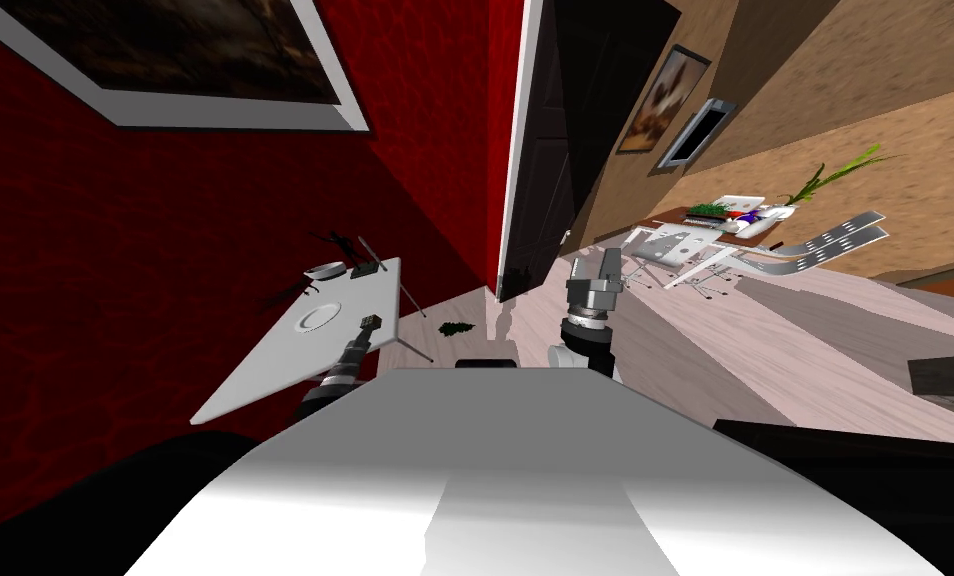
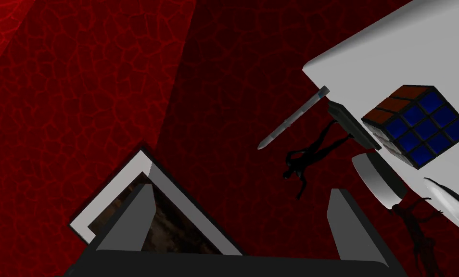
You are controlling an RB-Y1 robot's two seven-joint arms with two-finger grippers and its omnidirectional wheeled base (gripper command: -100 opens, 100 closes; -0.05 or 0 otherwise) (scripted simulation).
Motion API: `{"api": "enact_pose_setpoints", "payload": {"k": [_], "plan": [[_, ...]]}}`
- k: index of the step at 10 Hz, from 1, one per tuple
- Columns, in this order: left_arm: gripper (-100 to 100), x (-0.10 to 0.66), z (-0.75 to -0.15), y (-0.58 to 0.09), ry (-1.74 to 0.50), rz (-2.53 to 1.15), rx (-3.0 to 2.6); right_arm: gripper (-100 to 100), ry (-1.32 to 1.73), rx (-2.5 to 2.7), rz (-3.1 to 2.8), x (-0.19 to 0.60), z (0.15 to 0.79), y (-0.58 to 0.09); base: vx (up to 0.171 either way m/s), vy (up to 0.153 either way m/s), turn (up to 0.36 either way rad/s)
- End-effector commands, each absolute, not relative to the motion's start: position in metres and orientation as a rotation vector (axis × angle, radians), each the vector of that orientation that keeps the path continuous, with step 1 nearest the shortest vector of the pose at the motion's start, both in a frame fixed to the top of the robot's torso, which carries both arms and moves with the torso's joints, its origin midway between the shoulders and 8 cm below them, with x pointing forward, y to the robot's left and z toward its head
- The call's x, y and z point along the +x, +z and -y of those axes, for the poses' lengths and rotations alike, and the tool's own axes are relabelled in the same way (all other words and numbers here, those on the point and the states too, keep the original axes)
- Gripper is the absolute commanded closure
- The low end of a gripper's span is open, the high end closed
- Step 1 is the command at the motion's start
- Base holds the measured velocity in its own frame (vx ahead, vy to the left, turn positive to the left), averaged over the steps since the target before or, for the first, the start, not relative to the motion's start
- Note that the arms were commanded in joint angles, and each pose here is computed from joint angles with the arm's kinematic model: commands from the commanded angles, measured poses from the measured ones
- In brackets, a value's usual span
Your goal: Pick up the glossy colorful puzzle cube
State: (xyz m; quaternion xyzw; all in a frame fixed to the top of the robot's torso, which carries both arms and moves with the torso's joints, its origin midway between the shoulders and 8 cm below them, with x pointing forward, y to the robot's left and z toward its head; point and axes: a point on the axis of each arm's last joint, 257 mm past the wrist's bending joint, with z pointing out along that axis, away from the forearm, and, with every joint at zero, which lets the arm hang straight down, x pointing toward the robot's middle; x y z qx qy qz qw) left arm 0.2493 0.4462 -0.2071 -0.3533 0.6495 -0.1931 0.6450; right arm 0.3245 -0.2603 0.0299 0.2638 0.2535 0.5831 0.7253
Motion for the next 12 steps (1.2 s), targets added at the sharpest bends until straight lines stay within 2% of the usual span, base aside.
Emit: {"api": "enact_pose_setpoints", "payload": {"k": [1,7,12], "plan": [[-100,0.233,-0.46,-0.218,-0.388,-1.528,-0.821,0,1.286,0.582,-0.559,0.325,0.26,0.03,0.079,-0.048,0.012],[-100,0.174,-0.499,-0.252,-0.207,-1.711,-0.867,0,1.286,0.582,-0.559,0.325,0.26,0.03,0.104,-0.061,0.023],[-100,0.124,-0.515,-0.276,-0.077,-1.877,-0.878,0,1.286,0.582,-0.559,0.325,0.26,0.03,0.122,-0.008,0.019]]}}
